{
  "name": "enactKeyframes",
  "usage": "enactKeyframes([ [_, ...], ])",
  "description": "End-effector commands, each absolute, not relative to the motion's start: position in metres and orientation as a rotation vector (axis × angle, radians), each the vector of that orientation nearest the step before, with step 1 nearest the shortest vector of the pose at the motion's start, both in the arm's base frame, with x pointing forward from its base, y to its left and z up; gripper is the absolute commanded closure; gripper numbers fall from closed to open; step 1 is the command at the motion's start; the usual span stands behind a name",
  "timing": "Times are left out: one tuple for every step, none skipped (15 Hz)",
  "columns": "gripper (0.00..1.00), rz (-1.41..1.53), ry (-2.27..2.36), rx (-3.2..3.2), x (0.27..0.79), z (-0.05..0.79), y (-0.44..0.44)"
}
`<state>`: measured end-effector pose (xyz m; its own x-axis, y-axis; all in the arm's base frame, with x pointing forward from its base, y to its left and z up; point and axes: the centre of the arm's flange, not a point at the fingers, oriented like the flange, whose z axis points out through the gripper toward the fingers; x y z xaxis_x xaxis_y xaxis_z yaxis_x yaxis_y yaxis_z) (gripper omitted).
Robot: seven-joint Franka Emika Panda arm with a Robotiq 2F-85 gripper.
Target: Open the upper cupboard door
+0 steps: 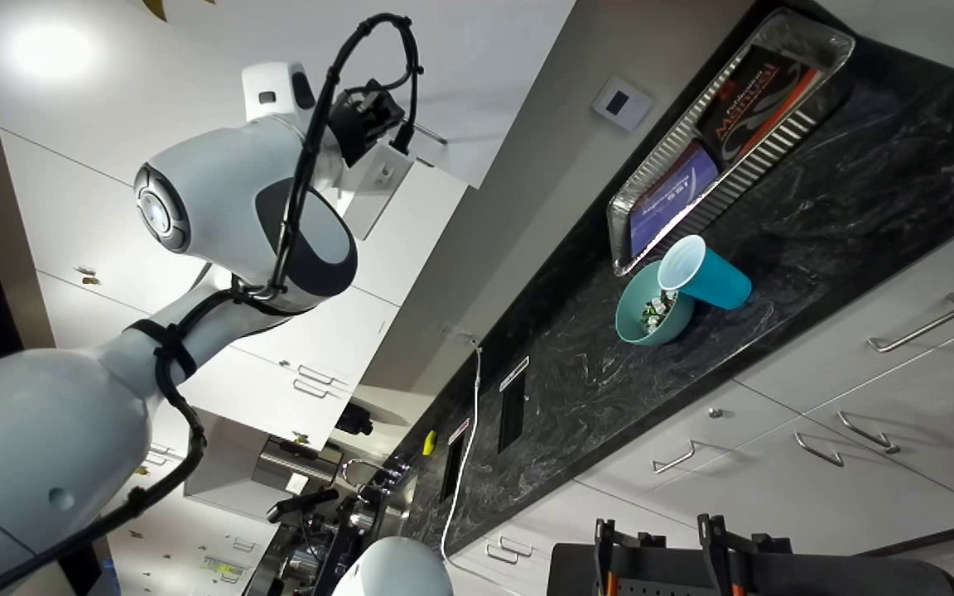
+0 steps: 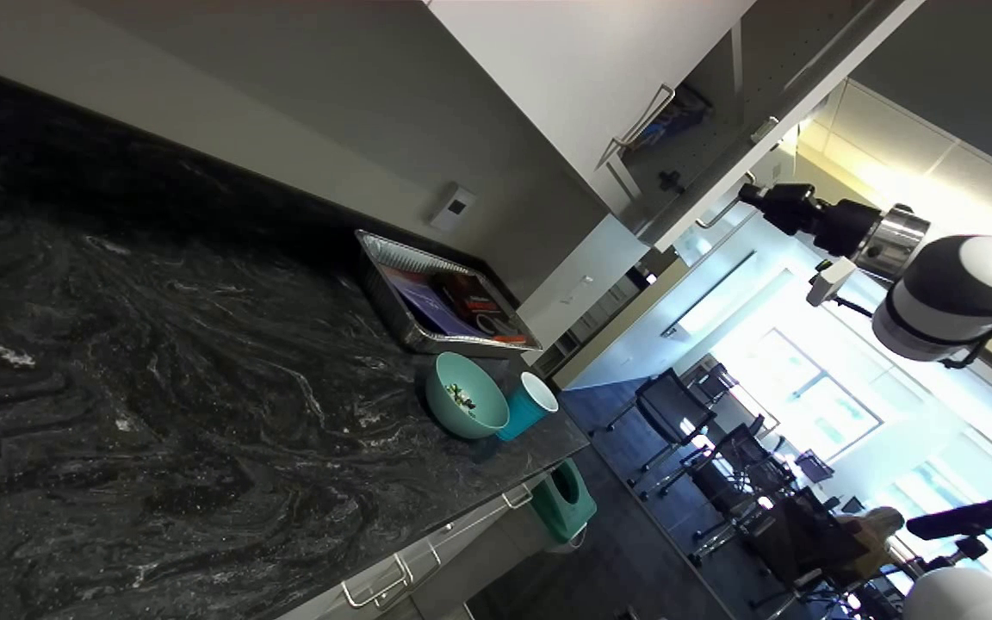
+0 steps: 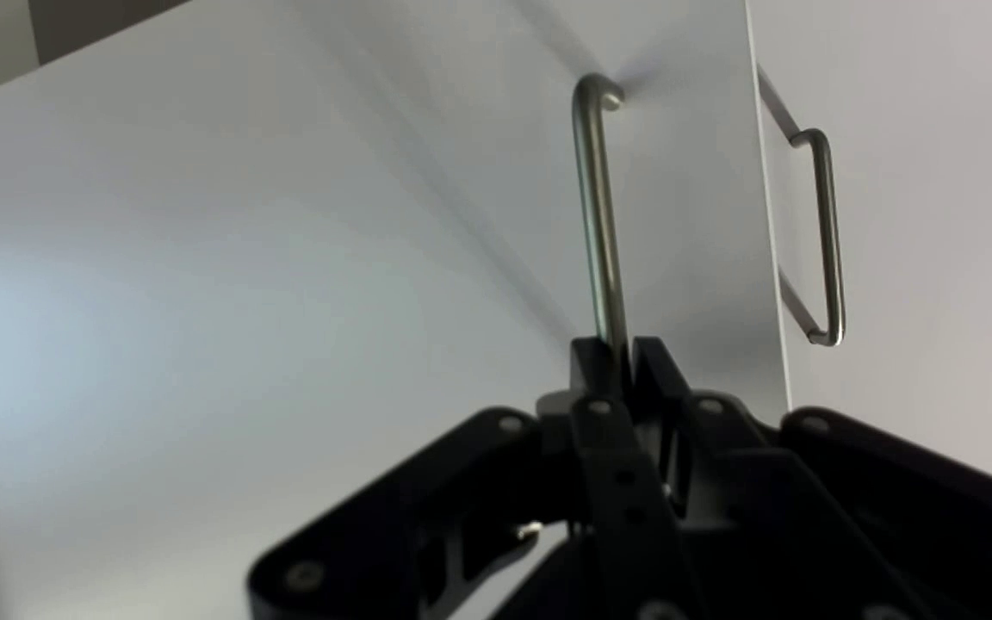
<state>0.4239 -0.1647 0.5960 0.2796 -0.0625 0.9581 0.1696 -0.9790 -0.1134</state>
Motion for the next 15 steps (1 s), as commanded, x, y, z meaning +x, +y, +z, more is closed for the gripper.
enactKeyframes([
  [0.97,-1.757,0.082,-2.453,0.412,0.581,-0.242],
  [0.97,-1.757,0.079,-2.452,0.408,0.581,-0.246],
  [0.97,-1.753,0.082,-2.448,0.403,0.583,-0.251],
  [0.97,-1.754,0.077,-2.449,0.399,0.583,-0.257],
  [0.97,-1.749,0.075,-2.448,0.394,0.584,-0.262],
  [0.97,-1.746,0.070,-2.449,0.389,0.584,-0.268],
  [0.97,-1.743,0.066,-2.451,0.385,0.585,-0.275],
  [0.97,-1.740,0.065,-2.453,0.381,0.585,-0.282],
  [0.97,-1.739,0.063,-2.456,0.376,0.585,-0.289],
  [0.97,-1.738,0.064,-2.459,0.372,0.584,-0.298],
  [0.97,-1.739,0.070,-2.462,0.367,0.584,-0.307],
  [0.97,-1.743,0.078,-2.463,0.362,0.584,-0.317],
  [0.97,-1.751,0.090,-2.465,0.359,0.583,-0.327],
  [0.97,-1.758,0.105,-2.467,0.358,0.583,-0.337],
  [0.97,-1.768,0.124,-2.469,0.356,0.585,-0.340],
])
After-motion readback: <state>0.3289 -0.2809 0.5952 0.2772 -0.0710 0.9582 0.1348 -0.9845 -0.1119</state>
